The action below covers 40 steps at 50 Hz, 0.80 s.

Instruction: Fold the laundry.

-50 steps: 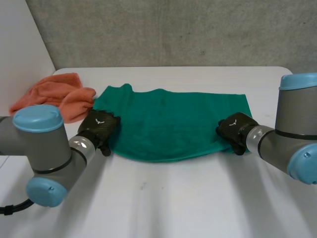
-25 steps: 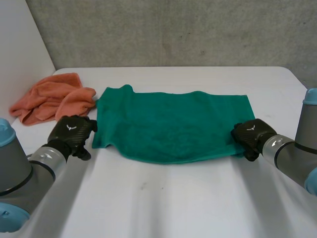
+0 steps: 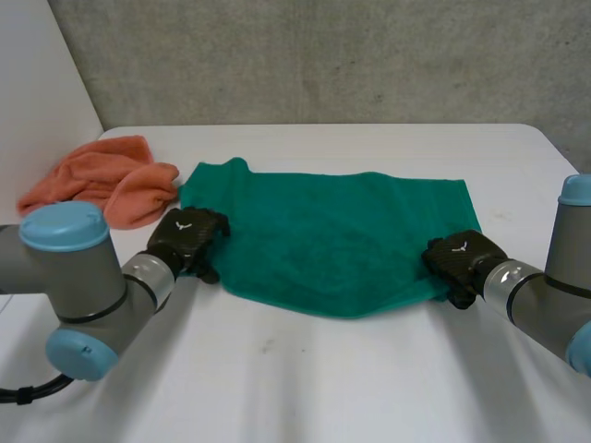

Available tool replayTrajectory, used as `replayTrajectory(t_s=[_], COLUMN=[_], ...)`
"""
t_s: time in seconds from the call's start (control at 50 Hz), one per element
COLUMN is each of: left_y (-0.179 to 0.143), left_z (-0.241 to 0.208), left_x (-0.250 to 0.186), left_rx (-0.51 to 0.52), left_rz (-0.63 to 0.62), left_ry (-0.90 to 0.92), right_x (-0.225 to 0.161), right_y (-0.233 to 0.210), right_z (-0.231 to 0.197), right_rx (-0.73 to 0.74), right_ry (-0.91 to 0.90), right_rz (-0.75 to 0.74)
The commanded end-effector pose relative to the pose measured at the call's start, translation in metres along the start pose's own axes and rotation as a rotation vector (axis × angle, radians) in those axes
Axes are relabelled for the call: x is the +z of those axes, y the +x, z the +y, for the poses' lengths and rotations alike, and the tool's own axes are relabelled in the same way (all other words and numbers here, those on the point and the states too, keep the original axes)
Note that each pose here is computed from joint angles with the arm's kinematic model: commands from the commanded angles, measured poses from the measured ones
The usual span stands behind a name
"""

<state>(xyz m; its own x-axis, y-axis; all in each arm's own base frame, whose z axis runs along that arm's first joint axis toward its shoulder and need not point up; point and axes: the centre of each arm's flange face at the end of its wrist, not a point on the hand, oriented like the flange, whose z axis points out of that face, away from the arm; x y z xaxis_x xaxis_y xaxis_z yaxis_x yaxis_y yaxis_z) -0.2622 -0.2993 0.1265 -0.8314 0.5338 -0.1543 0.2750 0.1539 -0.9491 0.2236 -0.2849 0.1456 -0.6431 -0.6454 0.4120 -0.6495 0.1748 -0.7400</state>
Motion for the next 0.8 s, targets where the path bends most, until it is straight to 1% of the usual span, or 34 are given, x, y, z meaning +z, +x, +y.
replayTrajectory(t_s=[0.02,0.16,0.32,0.48,0.68,0.78,0.8], left_y=[0.004,-0.001,0.002,0.003,-0.009,-0.011,-0.011], left_z=[0.000,0.002,0.006,0.003,0.004,0.009,0.009], left_x=[0.017,0.027,0.018,-0.003,0.005,0.014,0.016], left_rx=[0.016,0.022,0.023,0.016,0.011,0.043,0.068], left_rz=[0.007,-0.032,-0.026,-0.015,-0.047,-0.050,-0.052], left_ry=[0.020,0.018,-0.031,-0.052,-0.042,-0.033,-0.031], right_x=[-0.001,0.000,0.000,0.000,0.000,0.000,0.000], right_y=[-0.002,-0.001,0.002,0.003,0.001,0.001,0.002], right_z=[0.002,0.003,0.003,0.002,0.002,0.002,0.002], right_rx=[0.001,0.005,0.001,0.000,-0.002,-0.001,0.000], right_ry=[-0.006,-0.010,-0.005,-0.002,-0.002,-0.004,-0.004], right_rz=[-0.007,-0.004,0.007,0.009,0.004,0.004,0.006])
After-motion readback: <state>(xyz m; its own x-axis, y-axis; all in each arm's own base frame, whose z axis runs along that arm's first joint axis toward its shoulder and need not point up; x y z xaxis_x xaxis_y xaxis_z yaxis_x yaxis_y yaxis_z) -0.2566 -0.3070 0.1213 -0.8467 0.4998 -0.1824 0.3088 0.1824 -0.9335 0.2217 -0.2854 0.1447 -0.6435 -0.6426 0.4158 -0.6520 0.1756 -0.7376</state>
